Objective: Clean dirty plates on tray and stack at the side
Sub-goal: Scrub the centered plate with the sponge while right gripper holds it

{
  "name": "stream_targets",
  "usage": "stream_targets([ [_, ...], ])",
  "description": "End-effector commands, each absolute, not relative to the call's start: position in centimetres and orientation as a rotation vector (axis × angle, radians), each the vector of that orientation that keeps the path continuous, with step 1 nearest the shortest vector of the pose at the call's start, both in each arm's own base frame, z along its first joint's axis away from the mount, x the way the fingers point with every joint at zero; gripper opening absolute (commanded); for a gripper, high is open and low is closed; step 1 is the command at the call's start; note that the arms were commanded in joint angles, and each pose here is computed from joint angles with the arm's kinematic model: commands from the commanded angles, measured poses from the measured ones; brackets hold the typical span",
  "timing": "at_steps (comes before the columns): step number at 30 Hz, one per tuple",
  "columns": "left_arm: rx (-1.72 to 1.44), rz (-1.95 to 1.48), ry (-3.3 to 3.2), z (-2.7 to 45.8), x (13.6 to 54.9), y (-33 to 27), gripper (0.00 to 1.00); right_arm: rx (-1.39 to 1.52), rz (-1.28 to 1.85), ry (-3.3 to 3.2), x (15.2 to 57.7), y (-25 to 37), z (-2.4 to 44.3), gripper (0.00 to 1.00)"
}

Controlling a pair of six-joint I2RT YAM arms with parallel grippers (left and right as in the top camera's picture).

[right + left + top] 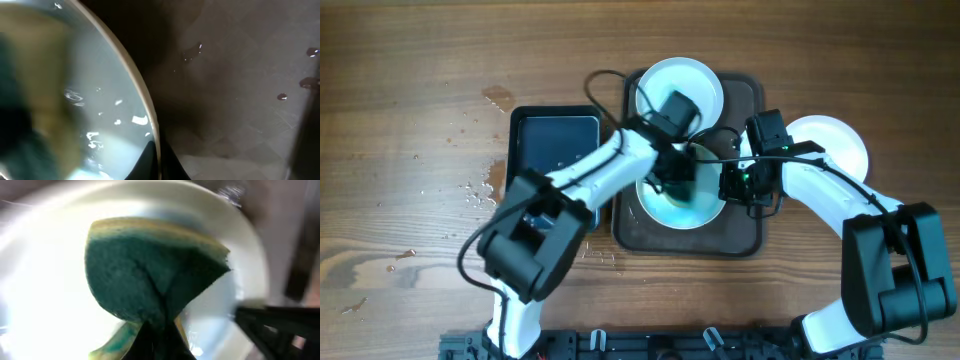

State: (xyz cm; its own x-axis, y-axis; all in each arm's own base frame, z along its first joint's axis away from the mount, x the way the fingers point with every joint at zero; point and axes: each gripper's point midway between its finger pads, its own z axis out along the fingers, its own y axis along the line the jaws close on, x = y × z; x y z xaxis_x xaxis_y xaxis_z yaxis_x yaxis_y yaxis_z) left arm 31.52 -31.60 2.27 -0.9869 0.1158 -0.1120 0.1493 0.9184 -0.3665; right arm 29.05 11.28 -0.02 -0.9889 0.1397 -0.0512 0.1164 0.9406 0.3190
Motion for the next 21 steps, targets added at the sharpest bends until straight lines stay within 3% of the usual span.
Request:
stream_targets([
  [1,0.339,-0.829,3.105,0.7,26.7,-35.7,0.04,0.204,0.388,3.055,28.6,10.2,-1.1,0.04],
  [4,0.389,-0.952,3.132,1.4,25.2,-36.7,0.04,0.204,0.388,3.055,28.6,10.2,-1.1,0.04],
  [10,0.323,-0.85,3.223,1.0,25.6,-33.0,0.04,0.205,0.387,3.059,28.5,10.2,-1.1,0.04],
  [18,0.055,-0.169,3.113,2.2,31.9,-21.5,0.04,0.204,0.388,3.058,28.5,10.2,-1.1,0.04],
  [21,-0.13,-0.104,3.032,3.7,34.0,-19.4,0.04,0.204,0.388,3.057,28.6,10.2,-1.1,0.04],
])
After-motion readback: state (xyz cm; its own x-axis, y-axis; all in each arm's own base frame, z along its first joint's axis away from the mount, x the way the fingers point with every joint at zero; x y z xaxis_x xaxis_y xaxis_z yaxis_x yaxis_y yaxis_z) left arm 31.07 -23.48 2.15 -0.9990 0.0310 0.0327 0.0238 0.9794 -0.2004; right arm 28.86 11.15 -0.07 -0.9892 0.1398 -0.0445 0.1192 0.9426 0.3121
